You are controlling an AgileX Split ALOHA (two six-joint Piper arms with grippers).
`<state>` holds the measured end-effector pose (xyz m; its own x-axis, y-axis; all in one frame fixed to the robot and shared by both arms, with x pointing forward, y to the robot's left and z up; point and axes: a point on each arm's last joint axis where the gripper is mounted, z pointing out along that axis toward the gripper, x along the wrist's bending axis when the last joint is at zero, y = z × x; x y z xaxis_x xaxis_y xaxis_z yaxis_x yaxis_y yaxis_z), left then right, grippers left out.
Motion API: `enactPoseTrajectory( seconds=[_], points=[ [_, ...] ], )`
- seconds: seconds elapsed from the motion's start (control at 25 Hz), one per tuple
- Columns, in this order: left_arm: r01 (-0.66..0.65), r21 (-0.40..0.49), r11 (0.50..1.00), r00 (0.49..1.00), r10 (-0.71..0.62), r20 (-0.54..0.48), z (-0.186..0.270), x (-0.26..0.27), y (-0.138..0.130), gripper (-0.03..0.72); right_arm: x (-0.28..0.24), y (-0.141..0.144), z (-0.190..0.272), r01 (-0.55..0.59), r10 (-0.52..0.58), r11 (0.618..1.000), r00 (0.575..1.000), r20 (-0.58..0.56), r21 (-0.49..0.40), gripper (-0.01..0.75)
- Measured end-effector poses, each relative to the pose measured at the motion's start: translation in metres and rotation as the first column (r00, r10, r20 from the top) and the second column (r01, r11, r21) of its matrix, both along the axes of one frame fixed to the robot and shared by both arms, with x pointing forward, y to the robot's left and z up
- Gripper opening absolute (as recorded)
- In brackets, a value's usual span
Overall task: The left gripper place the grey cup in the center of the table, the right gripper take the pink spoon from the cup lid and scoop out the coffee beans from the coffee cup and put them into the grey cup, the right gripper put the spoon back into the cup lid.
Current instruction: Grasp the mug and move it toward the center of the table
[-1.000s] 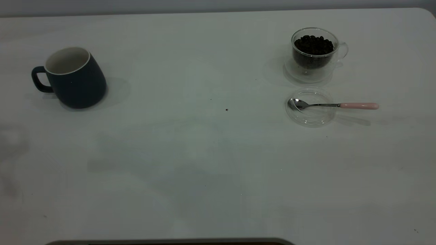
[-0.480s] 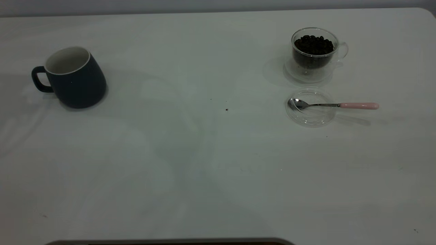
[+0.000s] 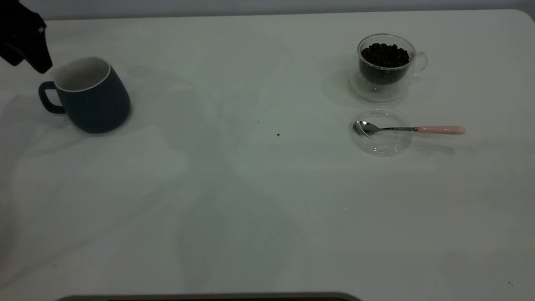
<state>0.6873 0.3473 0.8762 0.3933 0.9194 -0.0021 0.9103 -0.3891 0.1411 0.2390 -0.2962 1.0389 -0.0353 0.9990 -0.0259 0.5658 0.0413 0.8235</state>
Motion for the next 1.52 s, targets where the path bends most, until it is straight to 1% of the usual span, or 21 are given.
enactPoseTrajectory(
  seconds=[0.16,0.28,0.32,0.4,0.48,0.56,0.64,0.68,0.92,1.0,1.12,1.24,1.4,1.52],
  points=[
    [0.052,0.01,0.999,0.998,-0.053,0.023,0.002,0.003,0.0,0.572,0.0,0.0,0.0,0.0,0.0,1.0,1.0,0.0,0.0,0.591],
    [0.195,0.033,0.98,0.98,-0.196,0.029,0.002,0.003,0.0,0.572,0.0,0.0,0.0,0.0,0.0,1.0,1.0,0.0,0.0,0.591],
    [0.269,0.042,0.962,0.962,-0.27,0.024,0.002,0.002,0.0,0.572,0.0,0.0,0.0,0.0,0.0,1.0,1.0,0.0,0.0,0.591],
    [0.429,0.05,0.902,0.903,-0.43,0.005,0.002,0.0,-0.001,0.572,0.0,0.0,0.0,0.001,-0.001,1.0,1.0,0.0,0.001,0.591],
    [0.546,0.025,0.837,0.838,-0.546,-0.011,-0.001,-0.003,-0.003,0.571,0.0,0.0,0.0,0.001,-0.001,1.0,1.0,0.0,0.001,0.591],
    [0.626,-0.005,0.78,0.78,-0.626,-0.015,-0.005,-0.005,-0.006,0.571,0.0,0.0,0.0,0.001,-0.001,1.0,1.0,0.0,0.001,0.591],
    [0.663,-0.018,0.749,0.748,-0.663,-0.02,-0.01,-0.006,-0.006,0.571,0.0,0.0,0.0,0.001,-0.001,1.0,1.0,0.0,0.001,0.591],
    [0.671,-0.02,0.741,0.741,-0.672,-0.021,-0.013,-0.006,-0.006,0.571,0.0,0.0,0.0,0.001,-0.001,1.0,1.0,0.0,0.001,0.591],
    [0.686,0.003,0.727,0.727,-0.686,-0.018,-0.028,-0.003,-0.005,0.571,0.0,0.0,0.0,0.0,0.0,1.0,1.0,0.0,0.0,0.591],
    [0.704,0.001,0.71,0.71,-0.704,-0.021,-0.033,-0.003,-0.005,0.571,0.0,0.0,0.0,0.0,0.0,1.0,1.0,0.0,0.0,0.591],
    [0.748,-0.009,0.664,0.663,-0.748,-0.025,-0.045,-0.004,-0.005,0.571,0.0,0.0,0.0,0.001,-0.001,1.0,1.0,0.0,0.001,0.591],
    [0.777,-0.017,0.629,0.629,-0.777,-0.005,-0.056,-0.004,-0.007,0.571,0.0,0.0,0.0,0.001,-0.001,1.0,1.0,0.0,0.001,0.591],
    [0.824,-0.013,0.566,0.566,-0.824,0.024,-0.058,-0.003,-0.011,0.571,0.0,0.0,0.0,0.001,-0.001,1.0,1.0,0.0,0.001,0.591],
    [0.849,0.0,0.528,0.527,-0.848,0.059,-0.058,0.0,-0.02,0.571,0.0,0.0,0.0,0.001,-0.001,1.0,1.0,0.0,0.001,0.591]
  ],
)
